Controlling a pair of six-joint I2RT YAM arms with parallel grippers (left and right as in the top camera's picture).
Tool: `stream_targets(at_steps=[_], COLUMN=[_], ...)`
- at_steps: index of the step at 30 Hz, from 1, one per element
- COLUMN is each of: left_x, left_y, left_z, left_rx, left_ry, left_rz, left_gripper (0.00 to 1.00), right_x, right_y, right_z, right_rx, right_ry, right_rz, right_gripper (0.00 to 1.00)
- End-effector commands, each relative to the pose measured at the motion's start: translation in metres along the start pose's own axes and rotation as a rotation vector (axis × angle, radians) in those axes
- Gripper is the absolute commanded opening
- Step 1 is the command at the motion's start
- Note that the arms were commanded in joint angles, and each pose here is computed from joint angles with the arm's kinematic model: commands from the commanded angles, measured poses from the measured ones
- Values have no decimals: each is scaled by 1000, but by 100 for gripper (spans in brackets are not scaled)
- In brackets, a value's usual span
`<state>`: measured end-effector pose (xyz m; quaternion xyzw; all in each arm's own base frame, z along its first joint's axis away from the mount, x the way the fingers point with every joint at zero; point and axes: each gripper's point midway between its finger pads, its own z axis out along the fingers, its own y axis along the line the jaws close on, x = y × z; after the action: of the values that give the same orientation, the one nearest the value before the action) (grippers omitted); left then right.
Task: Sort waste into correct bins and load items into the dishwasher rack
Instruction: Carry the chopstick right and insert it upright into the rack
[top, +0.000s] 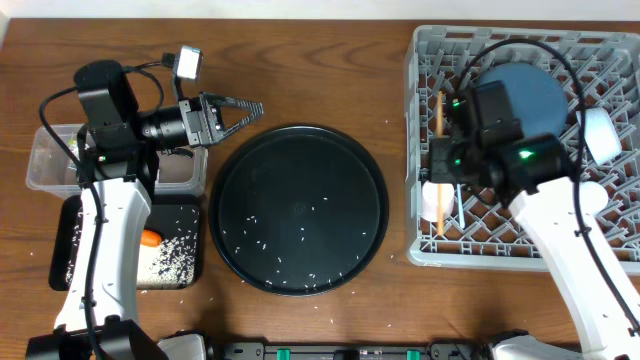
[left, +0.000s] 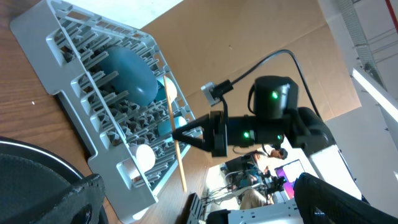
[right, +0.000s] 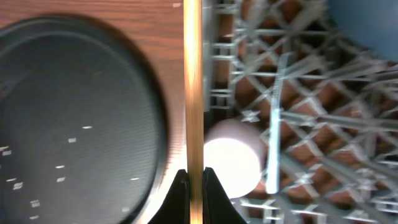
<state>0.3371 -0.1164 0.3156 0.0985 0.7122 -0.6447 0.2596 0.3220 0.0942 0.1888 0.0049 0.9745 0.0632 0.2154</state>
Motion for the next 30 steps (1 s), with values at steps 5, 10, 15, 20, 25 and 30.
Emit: stream_targets(at_steps=[5, 10, 15, 20, 25, 30], left_x=[0, 0, 0, 0, 0, 0], left_y=[-1, -1, -1, -1, -1, -1], left_z=[-1, -1, -1, -1, -1, -1], left_rx=[7, 7, 7, 7, 7, 7], left_ry=[3, 3, 4, 3, 3, 3], left_rz=[19, 19, 19, 19, 19, 19], left_gripper=[98, 98, 98, 98, 98, 98], right_x=[-13, -13, -15, -20, -31, -34], right_y=[-44, -66, -76, -81, -81, -85], right_z=[18, 45, 69, 84, 85, 74], right_rx=[71, 121, 132, 135, 136, 164], right_ry=[31, 90, 121, 121, 76, 56], right_rz=[-63, -46, -65, -55, -64, -64], right_gripper=[1, 1, 1, 4, 68, 74])
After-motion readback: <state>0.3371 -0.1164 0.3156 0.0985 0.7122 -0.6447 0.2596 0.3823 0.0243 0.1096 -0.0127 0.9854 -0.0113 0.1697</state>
